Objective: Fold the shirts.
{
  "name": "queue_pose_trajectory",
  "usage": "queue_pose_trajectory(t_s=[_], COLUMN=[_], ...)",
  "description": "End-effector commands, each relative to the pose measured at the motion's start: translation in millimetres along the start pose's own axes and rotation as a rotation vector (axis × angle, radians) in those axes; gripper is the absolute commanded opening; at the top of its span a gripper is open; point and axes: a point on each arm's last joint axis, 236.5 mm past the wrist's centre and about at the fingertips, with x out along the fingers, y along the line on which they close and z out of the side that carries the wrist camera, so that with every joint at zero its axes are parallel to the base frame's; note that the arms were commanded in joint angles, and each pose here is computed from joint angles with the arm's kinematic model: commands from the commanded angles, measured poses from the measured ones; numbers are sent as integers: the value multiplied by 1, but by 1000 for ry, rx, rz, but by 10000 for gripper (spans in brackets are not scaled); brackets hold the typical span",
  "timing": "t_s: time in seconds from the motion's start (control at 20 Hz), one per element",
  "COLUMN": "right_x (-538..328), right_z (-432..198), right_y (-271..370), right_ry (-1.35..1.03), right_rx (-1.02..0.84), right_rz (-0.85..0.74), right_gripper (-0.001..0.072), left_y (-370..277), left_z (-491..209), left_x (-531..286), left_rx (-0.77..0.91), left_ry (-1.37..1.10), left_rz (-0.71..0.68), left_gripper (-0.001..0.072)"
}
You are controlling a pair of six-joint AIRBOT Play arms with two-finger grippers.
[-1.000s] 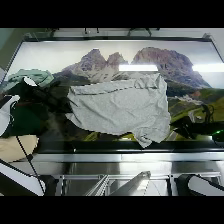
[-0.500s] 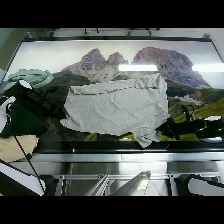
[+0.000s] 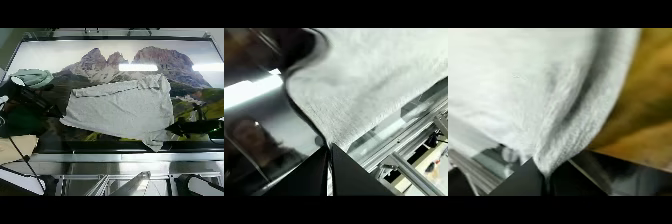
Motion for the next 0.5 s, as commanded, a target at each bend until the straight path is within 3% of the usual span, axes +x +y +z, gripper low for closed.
queue_pose_trajectory(t_s=[0.0,0.25,0.35,0.45], right_x=[-52,-170,-237,-287], right_z=[19,-6,-44,-91], right_y=[81,273,349,406], right_ry=[-157,-442,-605,-748], right_rx=[-121,-563,-816,-1048], right_rz=[191,690,858,922], right_gripper=[19,20,21,20], left_y=[-40,-228,-294,-335], left_z=[-7,-42,-97,-168], left_x=[-42,-162,-231,-299], left_rx=[59,547,785,980], left_ry=[-129,-568,-783,-1018], left_rz=[-54,-516,-706,-854], left_gripper=[16,16,17,17])
